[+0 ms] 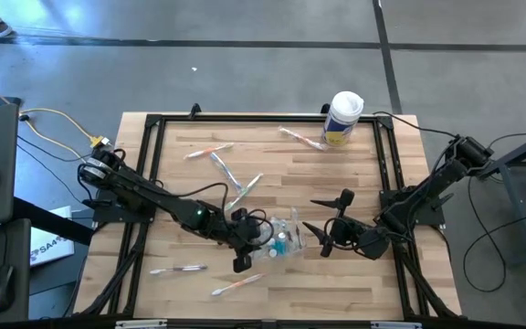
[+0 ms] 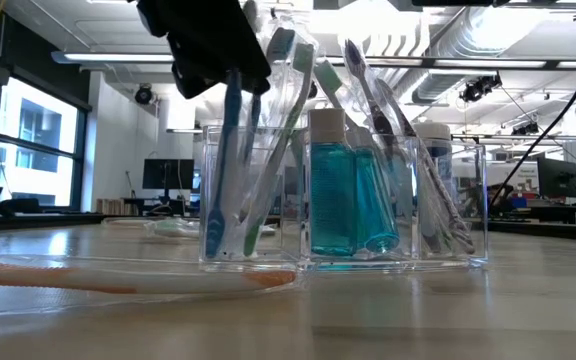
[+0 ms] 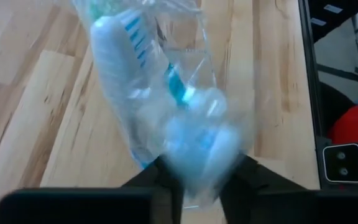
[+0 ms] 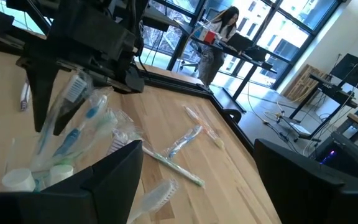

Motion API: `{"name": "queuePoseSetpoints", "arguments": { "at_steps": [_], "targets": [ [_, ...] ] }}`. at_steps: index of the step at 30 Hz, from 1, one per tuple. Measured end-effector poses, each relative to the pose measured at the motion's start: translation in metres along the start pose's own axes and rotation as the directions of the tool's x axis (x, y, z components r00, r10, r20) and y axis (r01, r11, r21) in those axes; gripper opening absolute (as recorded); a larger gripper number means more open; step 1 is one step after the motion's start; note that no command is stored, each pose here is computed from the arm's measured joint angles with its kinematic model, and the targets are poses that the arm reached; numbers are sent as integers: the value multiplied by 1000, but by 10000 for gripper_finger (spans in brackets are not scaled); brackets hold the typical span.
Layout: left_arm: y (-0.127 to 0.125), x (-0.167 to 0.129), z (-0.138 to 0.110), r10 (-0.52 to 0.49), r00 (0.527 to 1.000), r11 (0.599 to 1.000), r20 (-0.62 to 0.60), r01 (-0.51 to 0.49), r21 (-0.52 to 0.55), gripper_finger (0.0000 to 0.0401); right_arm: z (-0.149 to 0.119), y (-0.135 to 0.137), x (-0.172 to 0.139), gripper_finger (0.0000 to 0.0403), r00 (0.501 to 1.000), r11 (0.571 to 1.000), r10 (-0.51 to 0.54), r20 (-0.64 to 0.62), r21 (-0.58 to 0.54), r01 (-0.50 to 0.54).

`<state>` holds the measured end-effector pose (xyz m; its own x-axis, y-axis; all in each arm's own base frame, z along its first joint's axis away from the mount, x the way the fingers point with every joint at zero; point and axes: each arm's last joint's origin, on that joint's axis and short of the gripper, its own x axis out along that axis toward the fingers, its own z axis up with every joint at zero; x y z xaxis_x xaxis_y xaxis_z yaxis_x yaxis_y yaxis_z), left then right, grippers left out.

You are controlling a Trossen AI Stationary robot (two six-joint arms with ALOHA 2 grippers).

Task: Pick & Place toothbrushing station
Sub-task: Put the right blue toothbrush into the transparent organizer

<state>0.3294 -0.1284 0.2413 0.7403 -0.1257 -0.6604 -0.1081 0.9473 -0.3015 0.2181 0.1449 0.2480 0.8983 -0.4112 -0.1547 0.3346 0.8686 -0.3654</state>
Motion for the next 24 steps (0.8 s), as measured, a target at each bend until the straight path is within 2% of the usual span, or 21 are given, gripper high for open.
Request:
{"name": "queuePoseSetpoints", "arguments": {
  "at_steps": [7,11,17,24],
  "targets": [
    [0,0,1,5,1000,1000,8,-5,2,170,0,0,0,299,1000,1000,0,0,0,0],
    [-5,-4,10,-8,999,999,31,7,34,203,0,0,0,299,1000,1000,0,0,-1,0],
    [-13,-14,26,-13,998,993,63,5,122,216,0,0,0,299,1000,1000,1,0,1,-1],
    [-18,-30,47,113,986,967,126,-138,213,216,0,1,0,299,999,999,36,1,0,-36]
  ]
}}
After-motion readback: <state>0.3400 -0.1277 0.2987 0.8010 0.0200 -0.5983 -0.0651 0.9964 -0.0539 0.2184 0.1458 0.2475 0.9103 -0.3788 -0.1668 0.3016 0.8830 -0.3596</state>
